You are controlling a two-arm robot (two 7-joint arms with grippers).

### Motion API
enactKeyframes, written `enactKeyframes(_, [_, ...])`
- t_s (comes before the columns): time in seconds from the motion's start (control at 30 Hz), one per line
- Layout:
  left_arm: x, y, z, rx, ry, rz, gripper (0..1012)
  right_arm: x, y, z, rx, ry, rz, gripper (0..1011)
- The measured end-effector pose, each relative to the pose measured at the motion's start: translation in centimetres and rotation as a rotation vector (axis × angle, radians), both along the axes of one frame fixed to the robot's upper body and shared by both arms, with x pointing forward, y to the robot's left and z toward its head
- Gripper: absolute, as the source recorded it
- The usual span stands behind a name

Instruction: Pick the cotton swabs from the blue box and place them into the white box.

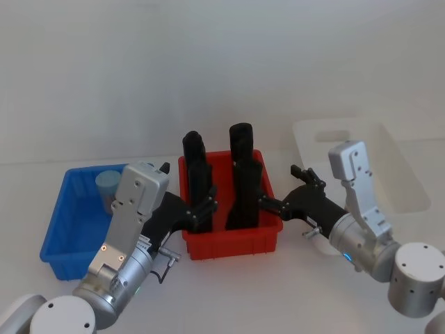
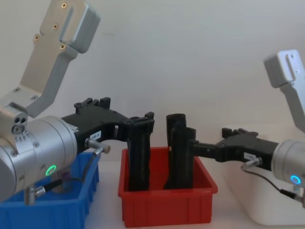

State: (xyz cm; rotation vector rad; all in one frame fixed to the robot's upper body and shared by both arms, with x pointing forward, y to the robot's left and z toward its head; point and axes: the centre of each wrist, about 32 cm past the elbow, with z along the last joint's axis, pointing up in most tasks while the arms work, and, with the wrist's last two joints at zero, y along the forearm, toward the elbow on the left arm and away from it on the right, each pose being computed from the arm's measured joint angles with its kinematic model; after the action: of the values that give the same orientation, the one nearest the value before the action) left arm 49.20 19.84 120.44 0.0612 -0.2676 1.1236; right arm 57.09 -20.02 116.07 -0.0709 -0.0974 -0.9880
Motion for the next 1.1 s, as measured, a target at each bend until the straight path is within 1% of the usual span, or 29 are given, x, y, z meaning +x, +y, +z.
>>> enactKeyframes(0.03, [0.00, 0.00, 0.00, 0.000, 0.000, 0.000, 1004, 0.0, 0.0, 0.0, 0.000, 0.000, 0.000, 1001])
enactKeyframes(0.13, [0.00, 0.00, 0.00, 0.000, 0.000, 0.000, 1004, 0.9, 0.6, -0.2, 0.002, 0.013, 0.021, 1001])
enactKeyframes(0.3, [0.00, 0.00, 0.00, 0.000, 0.000, 0.000, 1004, 1.9, 1.3, -0.6, 0.003, 0.027, 0.044, 1001])
enactKeyframes(0.33, [0.00, 0.00, 0.00, 0.000, 0.000, 0.000, 1004, 1.9, 1.3, -0.6, 0.003, 0.027, 0.044, 1001])
enactKeyframes(0.43, [0.00, 0.00, 0.00, 0.000, 0.000, 0.000, 1004, 2.5, 1.8, -0.8, 0.002, 0.035, 0.056, 1002])
enactKeyframes(0.93, [0.00, 0.00, 0.00, 0.000, 0.000, 0.000, 1004, 4.8, 3.2, -1.5, -0.016, 0.050, 0.086, 1002])
enactKeyframes(0.97, [0.00, 0.00, 0.00, 0.000, 0.000, 0.000, 1004, 4.9, 3.3, -1.5, -0.017, 0.051, 0.087, 999])
enactKeyframes(1.0, [0.00, 0.00, 0.00, 0.000, 0.000, 0.000, 1004, 5.0, 3.3, -1.5, -0.018, 0.050, 0.088, 968])
enactKeyframes(1.07, [0.00, 0.00, 0.00, 0.000, 0.000, 0.000, 1004, 5.3, 3.5, -1.6, -0.023, 0.053, 0.090, 945])
enactKeyframes(1.1, [0.00, 0.00, 0.00, 0.000, 0.000, 0.000, 1004, 5.3, 3.5, -1.6, -0.024, 0.052, 0.091, 916])
